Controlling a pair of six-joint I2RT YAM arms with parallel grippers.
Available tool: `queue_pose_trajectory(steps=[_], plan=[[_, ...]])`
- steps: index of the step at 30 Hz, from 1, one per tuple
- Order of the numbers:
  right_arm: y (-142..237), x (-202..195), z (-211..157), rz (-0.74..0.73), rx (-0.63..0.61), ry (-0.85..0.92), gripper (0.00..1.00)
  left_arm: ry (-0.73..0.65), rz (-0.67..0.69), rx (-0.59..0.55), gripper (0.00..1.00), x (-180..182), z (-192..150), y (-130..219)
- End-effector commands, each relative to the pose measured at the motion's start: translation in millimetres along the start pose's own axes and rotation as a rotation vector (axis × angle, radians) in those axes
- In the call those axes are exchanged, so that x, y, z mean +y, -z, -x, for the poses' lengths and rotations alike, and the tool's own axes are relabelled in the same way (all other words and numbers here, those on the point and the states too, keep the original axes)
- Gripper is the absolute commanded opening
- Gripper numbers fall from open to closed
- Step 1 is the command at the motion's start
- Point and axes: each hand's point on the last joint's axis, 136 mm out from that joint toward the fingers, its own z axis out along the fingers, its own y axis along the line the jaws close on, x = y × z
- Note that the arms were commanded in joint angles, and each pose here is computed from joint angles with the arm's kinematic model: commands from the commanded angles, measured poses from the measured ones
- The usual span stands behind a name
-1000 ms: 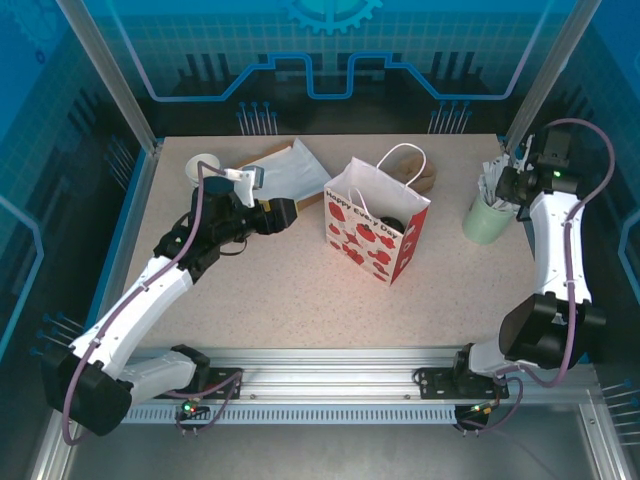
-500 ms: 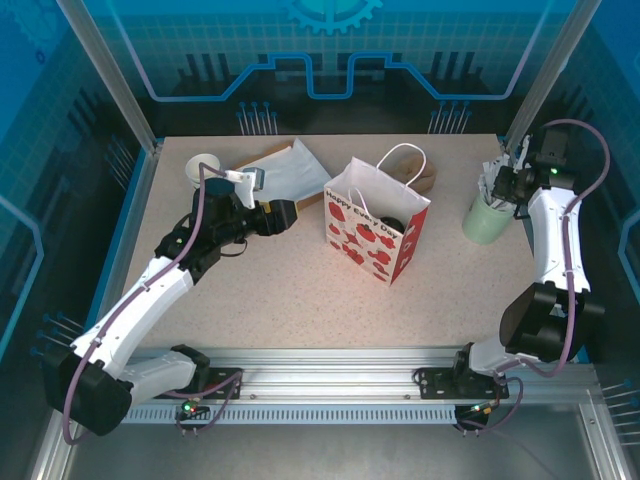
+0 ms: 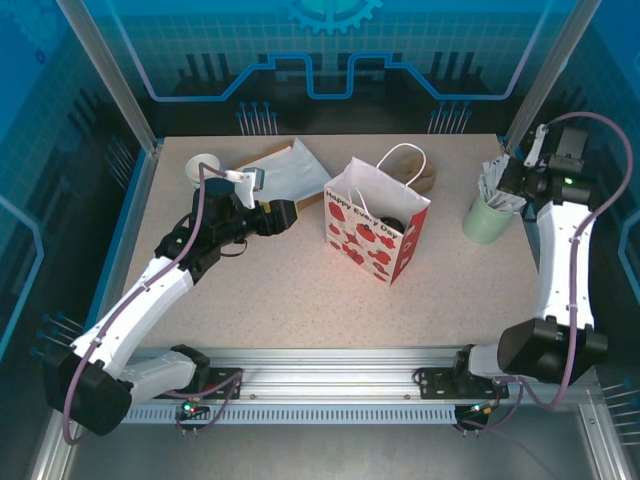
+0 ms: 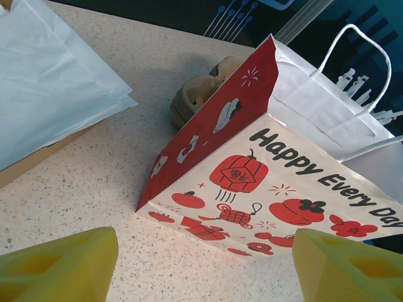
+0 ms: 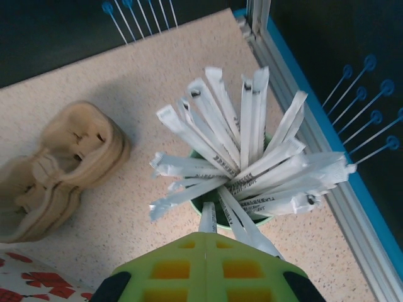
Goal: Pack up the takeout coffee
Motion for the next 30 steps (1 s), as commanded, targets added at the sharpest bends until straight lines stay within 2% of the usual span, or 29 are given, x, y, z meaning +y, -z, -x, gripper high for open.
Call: queue_pose_trajectory(steps=[1, 5, 10, 13, 18, 23, 27, 30], plan=[[40, 6, 16, 0.014, -0.075, 0.001, 0.03, -0.042, -0.036, -0.014, 0.75, -11, 5, 6], [78, 14, 29, 0.022, -0.153, 0.029, 0.02, -0.043, -0.04, -0.016, 0.75, -14, 7, 8], [141, 39, 47, 0.105, -0.295, 0.08, 0.0, -0.051, -0.035, -0.017, 0.75, -14, 8, 10], [175, 62, 50, 0.211, -0.359, 0.123, 0.0, -0.058, -0.021, -0.017, 0.75, -12, 9, 10], [214, 109, 44, 0.452, -0.394, 0.19, 0.0, -0.062, -0.01, -0.012, 0.75, -10, 7, 10], [228, 146, 31, 0.631, -0.369, 0.246, 0.0, -0.063, 0.009, -0.008, 0.75, -6, 5, 10], [220, 171, 16, 0.727, -0.307, 0.282, 0.0, -0.061, 0.027, -0.003, 0.75, -1, 3, 8], [201, 187, 5, 0.757, -0.257, 0.297, 0.0, -0.055, 0.032, 0.0, 0.75, 1, 2, 6]])
